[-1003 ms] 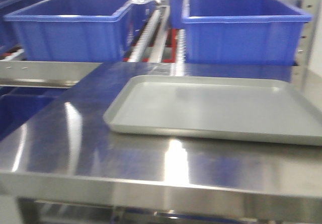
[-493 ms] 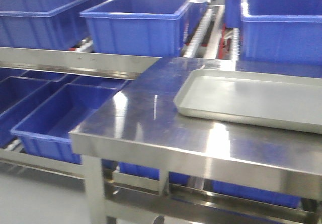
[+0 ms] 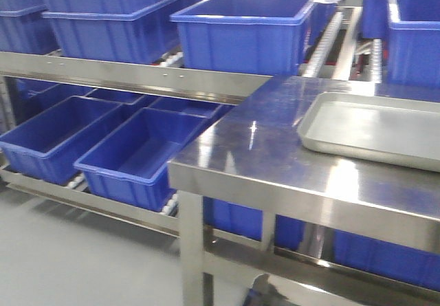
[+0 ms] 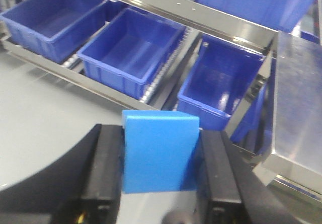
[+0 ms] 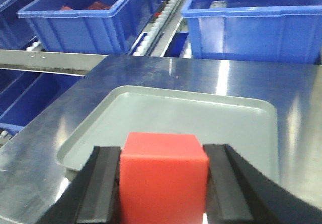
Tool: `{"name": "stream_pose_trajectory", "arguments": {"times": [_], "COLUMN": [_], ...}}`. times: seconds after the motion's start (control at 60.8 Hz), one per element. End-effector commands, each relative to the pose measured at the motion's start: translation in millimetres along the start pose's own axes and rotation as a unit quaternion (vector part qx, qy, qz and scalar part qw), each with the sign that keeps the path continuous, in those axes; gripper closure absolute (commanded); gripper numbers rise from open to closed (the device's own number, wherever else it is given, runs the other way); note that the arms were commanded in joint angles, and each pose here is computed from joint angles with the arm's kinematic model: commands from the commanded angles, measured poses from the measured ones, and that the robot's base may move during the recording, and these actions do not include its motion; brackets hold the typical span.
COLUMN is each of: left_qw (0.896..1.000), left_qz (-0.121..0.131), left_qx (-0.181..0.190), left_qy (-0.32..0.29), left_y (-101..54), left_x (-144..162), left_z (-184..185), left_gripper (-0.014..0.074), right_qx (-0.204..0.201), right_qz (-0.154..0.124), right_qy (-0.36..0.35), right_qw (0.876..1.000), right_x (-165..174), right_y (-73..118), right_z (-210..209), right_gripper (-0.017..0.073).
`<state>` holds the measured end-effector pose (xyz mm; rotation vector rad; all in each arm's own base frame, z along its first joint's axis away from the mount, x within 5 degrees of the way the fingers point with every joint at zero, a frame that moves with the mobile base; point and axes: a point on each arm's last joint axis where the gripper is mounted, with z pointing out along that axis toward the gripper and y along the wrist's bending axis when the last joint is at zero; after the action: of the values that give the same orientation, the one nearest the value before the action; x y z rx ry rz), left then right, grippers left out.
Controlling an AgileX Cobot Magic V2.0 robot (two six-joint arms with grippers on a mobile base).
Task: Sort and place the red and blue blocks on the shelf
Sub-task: 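Drive the base backward and turn away from the table holding both cubes, then drive the base along the aisle beside the blue-bin shelves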
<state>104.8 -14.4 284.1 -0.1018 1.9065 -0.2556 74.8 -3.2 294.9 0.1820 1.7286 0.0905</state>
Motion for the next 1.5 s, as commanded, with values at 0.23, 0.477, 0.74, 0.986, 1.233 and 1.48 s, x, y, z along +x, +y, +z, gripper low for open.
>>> {"name": "stream_pose_trajectory", "arguments": {"times": [0.23, 0.477, 0.74, 0.986, 1.233, 1.48], "left_qw": [0.998, 0.998, 0.998, 0.998, 0.998, 0.998], "left_qz": [0.000, 0.000, 0.000, 0.000, 0.000, 0.000], "left_qx": [0.014, 0.014, 0.014, 0.014, 0.014, 0.014], "left_qy": [-0.056, -0.056, -0.056, -0.056, -0.056, -0.056], "left_y": [-4.1, -4.1, -4.1, -4.1, -4.1, -4.1], "left_x": [-17.0, -17.0, -17.0, -17.0, -17.0, -17.0], "left_z": [-3.3, -3.3, -3.3, -3.3, -3.3, -3.3], "left_gripper": [0.0470, 0.0470, 0.0470, 0.0470, 0.0470, 0.0470], "right_qx": [-0.004, -0.004, -0.004, -0.004, -0.004, -0.004], "right_qz": [-0.009, -0.009, -0.009, -0.009, -0.009, -0.009], "right_qy": [-0.054, -0.054, -0.054, -0.054, -0.054, -0.054], "right_qw": [0.999, 0.999, 0.999, 0.999, 0.999, 0.999], "right_x": [-16.4, -16.4, -16.4, -16.4, -16.4, -16.4], "right_y": [2.0, 2.0, 2.0, 2.0, 2.0, 2.0], "right_z": [-1.8, -1.8, -1.8, -1.8, -1.8, -1.8], "right_gripper": [0.0503, 0.0503, 0.0503, 0.0503, 0.0503, 0.0503]}}
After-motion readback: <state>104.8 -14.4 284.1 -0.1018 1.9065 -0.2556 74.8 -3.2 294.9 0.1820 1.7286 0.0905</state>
